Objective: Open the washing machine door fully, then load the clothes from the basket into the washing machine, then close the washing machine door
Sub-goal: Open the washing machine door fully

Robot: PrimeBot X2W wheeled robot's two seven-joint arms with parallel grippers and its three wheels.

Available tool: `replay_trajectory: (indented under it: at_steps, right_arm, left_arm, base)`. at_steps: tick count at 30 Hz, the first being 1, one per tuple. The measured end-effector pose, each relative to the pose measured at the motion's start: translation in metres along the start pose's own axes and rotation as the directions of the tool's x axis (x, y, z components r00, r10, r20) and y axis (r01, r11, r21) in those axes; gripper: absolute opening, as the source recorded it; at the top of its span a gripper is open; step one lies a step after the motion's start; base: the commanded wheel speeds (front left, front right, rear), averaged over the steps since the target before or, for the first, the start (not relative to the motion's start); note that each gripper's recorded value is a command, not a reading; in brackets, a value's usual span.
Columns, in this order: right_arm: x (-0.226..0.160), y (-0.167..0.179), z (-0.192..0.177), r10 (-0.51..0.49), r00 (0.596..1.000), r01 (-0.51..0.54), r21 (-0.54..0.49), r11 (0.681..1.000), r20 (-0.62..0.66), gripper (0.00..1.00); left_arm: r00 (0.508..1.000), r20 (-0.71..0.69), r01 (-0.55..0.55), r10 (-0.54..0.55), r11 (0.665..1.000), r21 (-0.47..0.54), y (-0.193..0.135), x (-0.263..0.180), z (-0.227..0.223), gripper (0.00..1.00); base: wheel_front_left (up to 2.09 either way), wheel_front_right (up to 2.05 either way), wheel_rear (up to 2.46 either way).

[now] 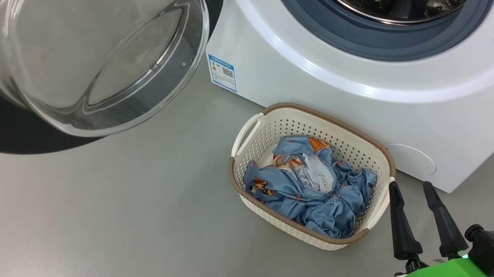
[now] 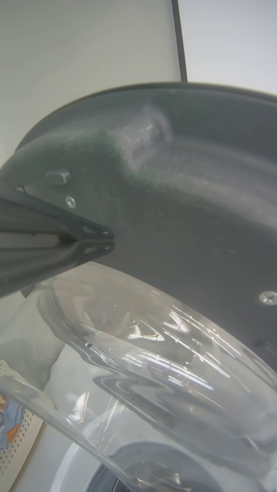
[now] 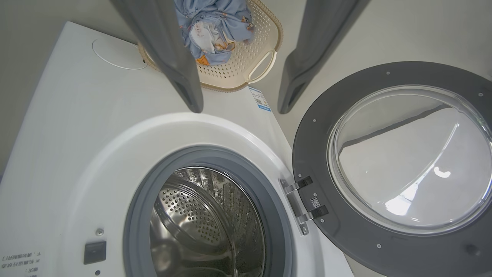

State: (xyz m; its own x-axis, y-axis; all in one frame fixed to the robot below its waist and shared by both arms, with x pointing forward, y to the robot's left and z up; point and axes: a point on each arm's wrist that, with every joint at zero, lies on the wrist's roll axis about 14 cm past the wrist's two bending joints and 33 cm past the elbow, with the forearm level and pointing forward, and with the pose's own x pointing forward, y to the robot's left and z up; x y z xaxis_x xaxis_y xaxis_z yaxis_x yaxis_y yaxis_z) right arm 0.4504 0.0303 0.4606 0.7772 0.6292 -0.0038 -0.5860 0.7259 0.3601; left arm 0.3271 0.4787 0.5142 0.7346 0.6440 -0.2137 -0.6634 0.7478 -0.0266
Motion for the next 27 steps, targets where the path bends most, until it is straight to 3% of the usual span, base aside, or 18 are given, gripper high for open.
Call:
replay_trajectory:
  at_steps: [21,23,24,25,27]
  right_arm:
    - [-0.008,0.008,0.023,-0.014,0.998,0.014,-0.007,1.0,0.055,1.0]
    - [-0.011,0.007,0.026,-0.021,0.998,0.022,-0.007,1.0,0.063,1.0]
    - [-0.012,0.007,0.028,-0.025,0.997,0.025,-0.007,1.0,0.068,1.0]
    - [-0.014,0.006,0.029,-0.03,0.997,0.03,-0.007,1.0,0.072,1.0]
    - [-0.019,0.004,0.03,-0.043,0.996,0.044,-0.007,0.999,0.075,1.0]
  left_arm:
    - [0.991,0.06,0.114,-0.116,0.993,0.025,-0.019,-0.009,0.007,0.02]
    - [0.989,0.067,0.132,-0.134,0.991,0.024,-0.024,-0.01,0.006,0.44]
    - [0.988,0.067,0.14,-0.141,0.99,0.024,-0.026,-0.011,0.004,0.92]
    - [0.986,0.071,0.147,-0.149,0.989,0.023,-0.028,-0.012,0.003,1.0]
    - [0.984,0.069,0.165,-0.166,0.986,0.025,-0.033,-0.013,-0.001,1.0]
  base:
    - [0.0,0.0,0.0]
    - [0.0,0.0,0.0]
    - [0.0,0.0,0.0]
    - [0.0,0.0,0.0]
    - [0.0,0.0,0.0]
